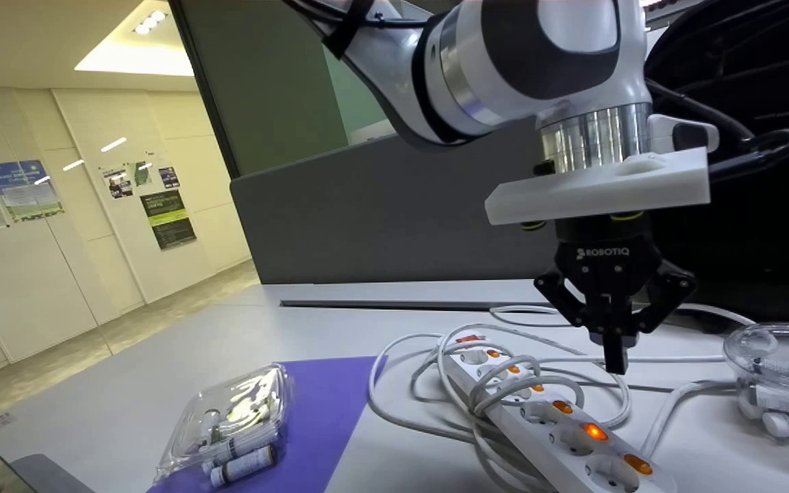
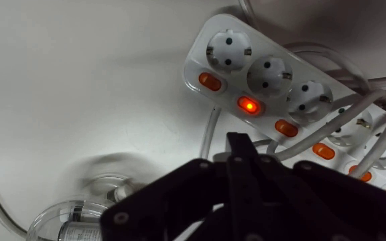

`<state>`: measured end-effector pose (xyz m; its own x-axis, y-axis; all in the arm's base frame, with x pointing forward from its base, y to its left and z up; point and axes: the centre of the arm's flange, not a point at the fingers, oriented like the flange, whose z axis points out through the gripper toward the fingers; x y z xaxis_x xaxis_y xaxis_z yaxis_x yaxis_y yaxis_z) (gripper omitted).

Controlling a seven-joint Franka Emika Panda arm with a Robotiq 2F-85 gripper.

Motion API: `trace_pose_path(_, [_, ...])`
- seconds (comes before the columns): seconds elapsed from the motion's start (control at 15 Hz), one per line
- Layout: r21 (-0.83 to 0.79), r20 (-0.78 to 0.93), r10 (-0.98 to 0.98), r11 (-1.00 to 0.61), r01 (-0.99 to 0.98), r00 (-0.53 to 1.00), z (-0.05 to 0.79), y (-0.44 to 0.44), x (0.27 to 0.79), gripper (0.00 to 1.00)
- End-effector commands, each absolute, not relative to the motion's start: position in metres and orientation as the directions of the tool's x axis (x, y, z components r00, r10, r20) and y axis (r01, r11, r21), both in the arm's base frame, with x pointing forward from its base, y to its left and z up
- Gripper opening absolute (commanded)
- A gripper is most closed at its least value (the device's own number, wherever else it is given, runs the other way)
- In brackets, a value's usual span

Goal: Turn off the second switch from the right of the adaptor.

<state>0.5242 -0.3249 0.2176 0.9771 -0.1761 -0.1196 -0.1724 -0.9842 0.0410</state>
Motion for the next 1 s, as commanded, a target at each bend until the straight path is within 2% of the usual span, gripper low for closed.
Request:
trace_pose_path(0.0, [0.062,-0.086,-0.161,-0.986,-0.156,0.983,0.204,-0.314,0.525,0.00])
trace_pose_path(0.93, [0.054,-0.120,-0.137,-0.990,-0.131,0.983,0.163,-0.305,0.510,0.00])
